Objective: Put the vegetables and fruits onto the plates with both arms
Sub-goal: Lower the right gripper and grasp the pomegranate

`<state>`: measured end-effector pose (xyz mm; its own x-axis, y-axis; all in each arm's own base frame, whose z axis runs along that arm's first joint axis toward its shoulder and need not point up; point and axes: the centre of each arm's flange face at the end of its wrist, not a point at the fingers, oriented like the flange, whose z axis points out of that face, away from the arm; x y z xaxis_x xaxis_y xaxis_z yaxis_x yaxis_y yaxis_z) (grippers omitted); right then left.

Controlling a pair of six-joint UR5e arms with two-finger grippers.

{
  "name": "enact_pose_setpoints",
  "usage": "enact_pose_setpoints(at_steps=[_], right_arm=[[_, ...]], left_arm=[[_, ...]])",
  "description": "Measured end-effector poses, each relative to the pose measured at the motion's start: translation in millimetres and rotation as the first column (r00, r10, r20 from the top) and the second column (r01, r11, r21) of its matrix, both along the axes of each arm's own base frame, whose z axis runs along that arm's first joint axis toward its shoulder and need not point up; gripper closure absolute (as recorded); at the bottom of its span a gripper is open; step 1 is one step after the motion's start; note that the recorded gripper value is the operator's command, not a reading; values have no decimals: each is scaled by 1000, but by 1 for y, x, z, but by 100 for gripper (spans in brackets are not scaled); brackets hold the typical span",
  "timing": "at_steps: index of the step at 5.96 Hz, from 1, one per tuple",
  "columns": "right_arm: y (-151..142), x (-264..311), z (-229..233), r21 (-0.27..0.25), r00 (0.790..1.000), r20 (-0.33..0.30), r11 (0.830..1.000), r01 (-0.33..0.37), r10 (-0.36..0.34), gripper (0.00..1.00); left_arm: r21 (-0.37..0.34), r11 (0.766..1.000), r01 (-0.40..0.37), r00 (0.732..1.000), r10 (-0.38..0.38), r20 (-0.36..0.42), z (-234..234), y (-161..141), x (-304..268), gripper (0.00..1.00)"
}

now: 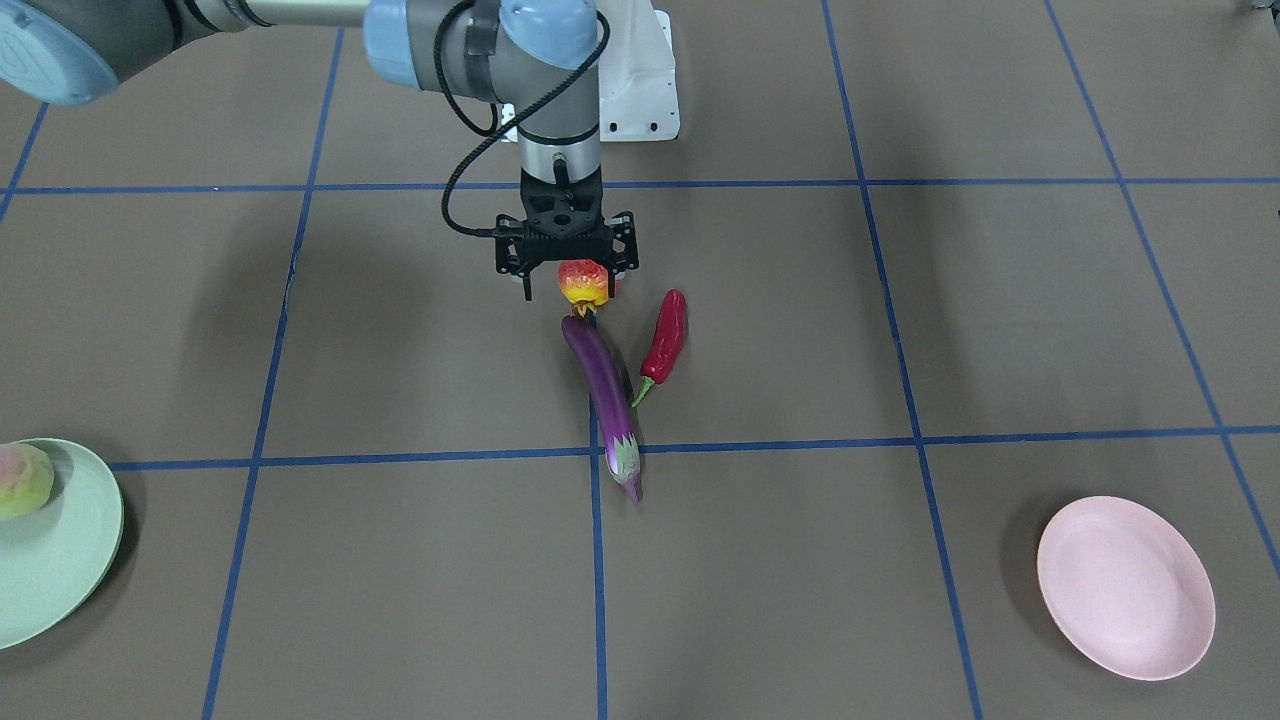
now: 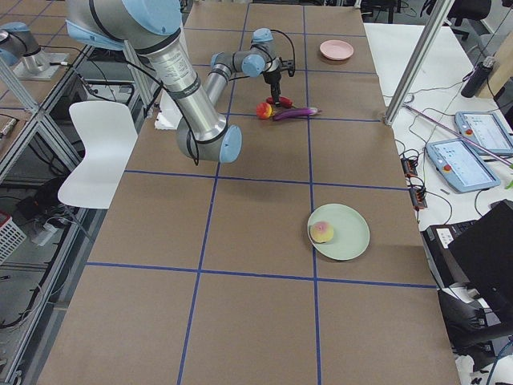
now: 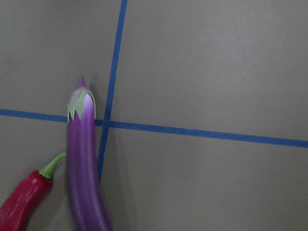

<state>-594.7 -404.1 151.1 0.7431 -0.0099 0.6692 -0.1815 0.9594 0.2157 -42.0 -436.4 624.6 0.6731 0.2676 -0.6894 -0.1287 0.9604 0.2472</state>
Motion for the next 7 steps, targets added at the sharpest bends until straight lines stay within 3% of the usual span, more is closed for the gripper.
enact_pose_setpoints(at_steps=[6,7], right_arm=[[41,-47,37,-23,996,-77,999,46,-48,2],[45,-51,40,-26,995,-82,998,55,-57,24]], left_arm=[[-6,1000,-1,1000,1,0,3,0,0,0],[-6,1000,0,1000,0,0,3,0,0,0]])
